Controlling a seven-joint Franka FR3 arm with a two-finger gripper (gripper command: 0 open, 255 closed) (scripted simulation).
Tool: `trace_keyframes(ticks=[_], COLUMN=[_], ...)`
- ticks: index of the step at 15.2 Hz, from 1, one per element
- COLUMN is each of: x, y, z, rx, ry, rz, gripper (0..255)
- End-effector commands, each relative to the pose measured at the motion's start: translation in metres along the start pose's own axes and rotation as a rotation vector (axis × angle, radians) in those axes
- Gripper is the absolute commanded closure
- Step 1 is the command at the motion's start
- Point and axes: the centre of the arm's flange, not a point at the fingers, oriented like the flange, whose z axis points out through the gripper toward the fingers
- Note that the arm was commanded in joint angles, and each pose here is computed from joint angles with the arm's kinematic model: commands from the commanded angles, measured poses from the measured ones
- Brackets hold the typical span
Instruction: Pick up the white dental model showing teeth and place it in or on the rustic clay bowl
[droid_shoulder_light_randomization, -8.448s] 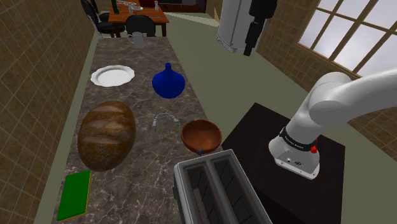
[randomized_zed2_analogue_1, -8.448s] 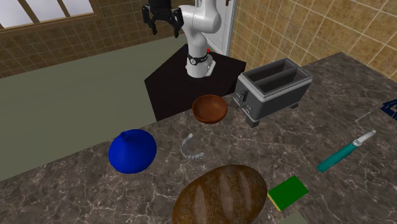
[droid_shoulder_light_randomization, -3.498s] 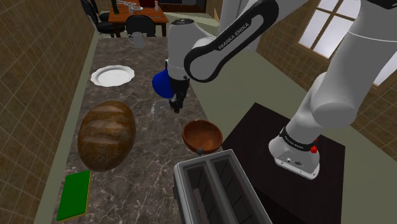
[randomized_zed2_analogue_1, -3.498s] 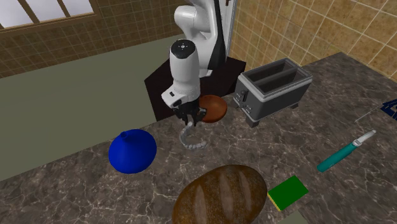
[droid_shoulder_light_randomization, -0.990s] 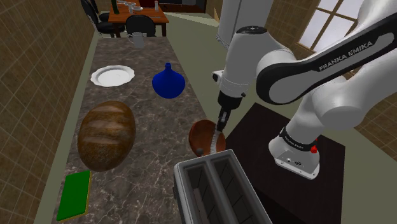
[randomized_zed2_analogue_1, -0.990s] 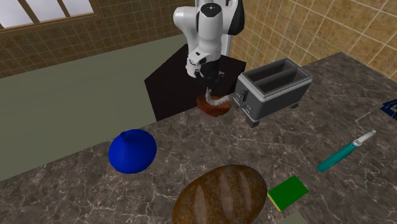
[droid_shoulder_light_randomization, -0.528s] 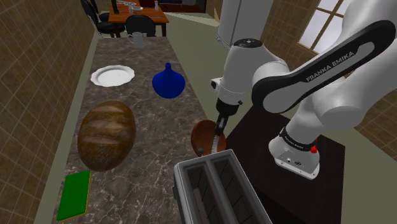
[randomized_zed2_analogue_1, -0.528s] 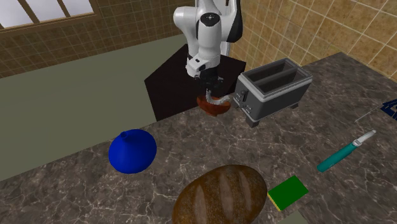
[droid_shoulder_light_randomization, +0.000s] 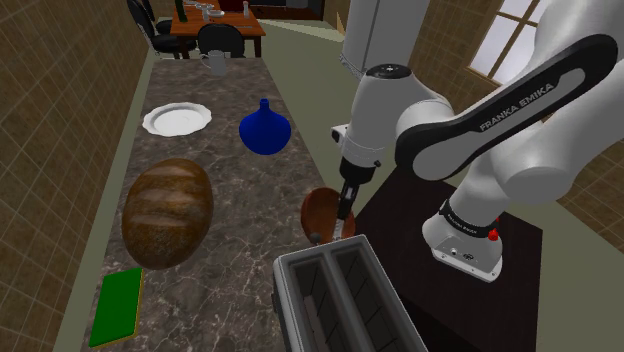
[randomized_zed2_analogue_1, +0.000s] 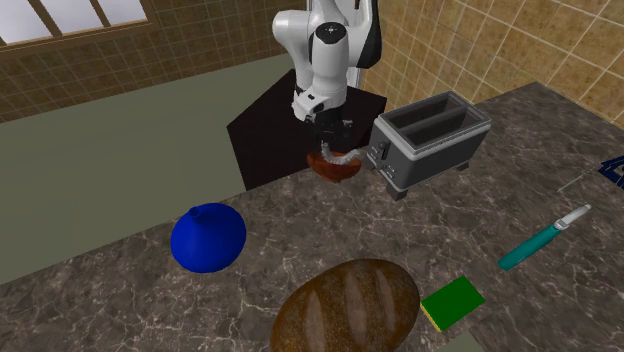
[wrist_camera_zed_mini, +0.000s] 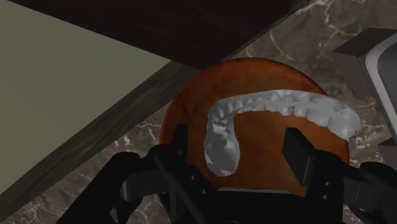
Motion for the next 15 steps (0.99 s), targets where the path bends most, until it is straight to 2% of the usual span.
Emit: trace_keyframes(ticks=[1,4,8,15], x=[0.000,-0.001,-0.001,-0.001], y=[0.000,0.000,0.000,0.000], z=[0.001,0.000,-0.050,-0.050], rx=[0.000,0.000,0.000,0.000], ry=[-0.001,-0.001,-0.001,-0.001], rz=[0.000,0.000,0.000,0.000], gripper=[0,0,0,0])
